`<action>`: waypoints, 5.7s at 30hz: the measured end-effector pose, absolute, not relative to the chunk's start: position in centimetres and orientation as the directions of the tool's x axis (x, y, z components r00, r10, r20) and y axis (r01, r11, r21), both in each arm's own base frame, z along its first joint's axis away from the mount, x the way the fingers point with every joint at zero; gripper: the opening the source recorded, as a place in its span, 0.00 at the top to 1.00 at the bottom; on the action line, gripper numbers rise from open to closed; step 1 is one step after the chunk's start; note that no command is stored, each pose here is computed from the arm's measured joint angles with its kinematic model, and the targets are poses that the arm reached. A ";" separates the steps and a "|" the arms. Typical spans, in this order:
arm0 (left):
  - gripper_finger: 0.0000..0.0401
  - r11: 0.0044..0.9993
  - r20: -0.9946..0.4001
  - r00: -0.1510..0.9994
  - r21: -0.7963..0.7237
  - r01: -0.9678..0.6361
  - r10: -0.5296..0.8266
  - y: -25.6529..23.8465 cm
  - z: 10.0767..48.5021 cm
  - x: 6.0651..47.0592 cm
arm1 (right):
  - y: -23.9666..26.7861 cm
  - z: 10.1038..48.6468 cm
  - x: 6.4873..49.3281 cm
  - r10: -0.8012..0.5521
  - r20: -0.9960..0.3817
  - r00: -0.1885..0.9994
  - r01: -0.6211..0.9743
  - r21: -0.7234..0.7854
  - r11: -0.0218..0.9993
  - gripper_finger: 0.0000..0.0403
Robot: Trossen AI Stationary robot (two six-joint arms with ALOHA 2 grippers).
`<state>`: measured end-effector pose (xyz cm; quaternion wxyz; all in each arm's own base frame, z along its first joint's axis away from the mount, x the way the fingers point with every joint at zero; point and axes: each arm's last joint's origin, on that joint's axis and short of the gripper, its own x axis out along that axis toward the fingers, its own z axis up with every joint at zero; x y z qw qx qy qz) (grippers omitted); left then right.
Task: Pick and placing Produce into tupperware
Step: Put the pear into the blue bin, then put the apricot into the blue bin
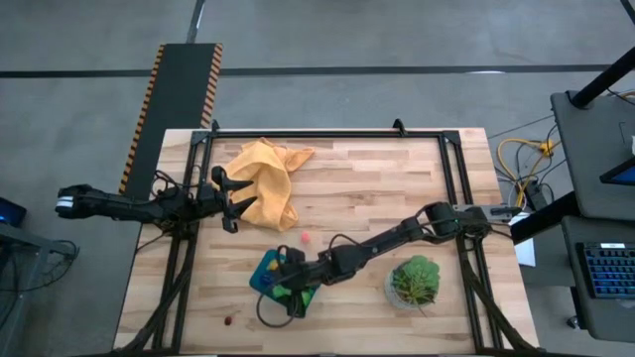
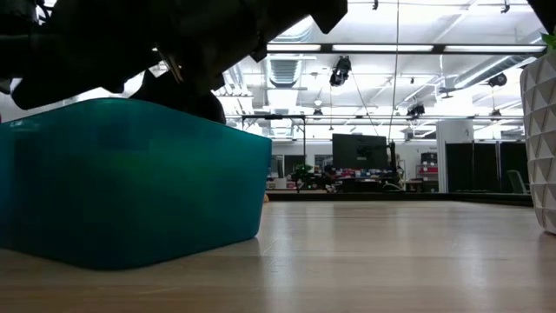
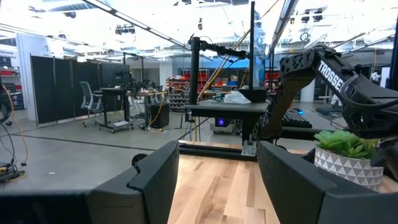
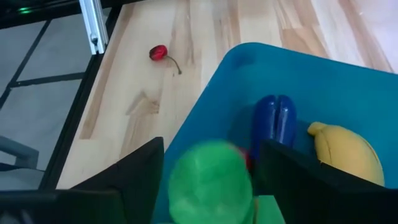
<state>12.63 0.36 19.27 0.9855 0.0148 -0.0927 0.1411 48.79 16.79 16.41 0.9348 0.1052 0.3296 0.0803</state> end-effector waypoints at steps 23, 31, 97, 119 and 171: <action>0.49 0.960 0.176 0.945 0.005 -0.281 0.275 0.4 19.1 12.7 | 14.4 25.8 47.2 0.064 -0.439 0.896 -0.103 -0.064 0.993 0.35; 0.49 0.960 0.151 0.950 0.008 -0.279 0.275 0.3 18.8 13.0 | 13.5 29.4 41.9 0.054 -0.459 0.887 -0.121 -0.119 0.985 0.40; 0.49 0.946 0.308 0.915 0.108 -0.307 0.262 0.3 21.0 13.3 | 2.3 9.6 40.5 0.119 -0.583 0.804 -0.088 0.081 0.993 0.18; 0.49 0.946 0.305 0.916 0.109 -0.307 0.262 0.3 21.0 13.4 | 2.3 8.7 41.1 0.119 -0.583 0.803 -0.082 0.090 0.993 0.19; 0.49 0.946 0.300 0.917 0.111 -0.306 0.262 0.3 20.9 13.4 | 5.2 17.6 45.6 0.176 -0.422 0.889 -0.167 0.059 0.984 0.74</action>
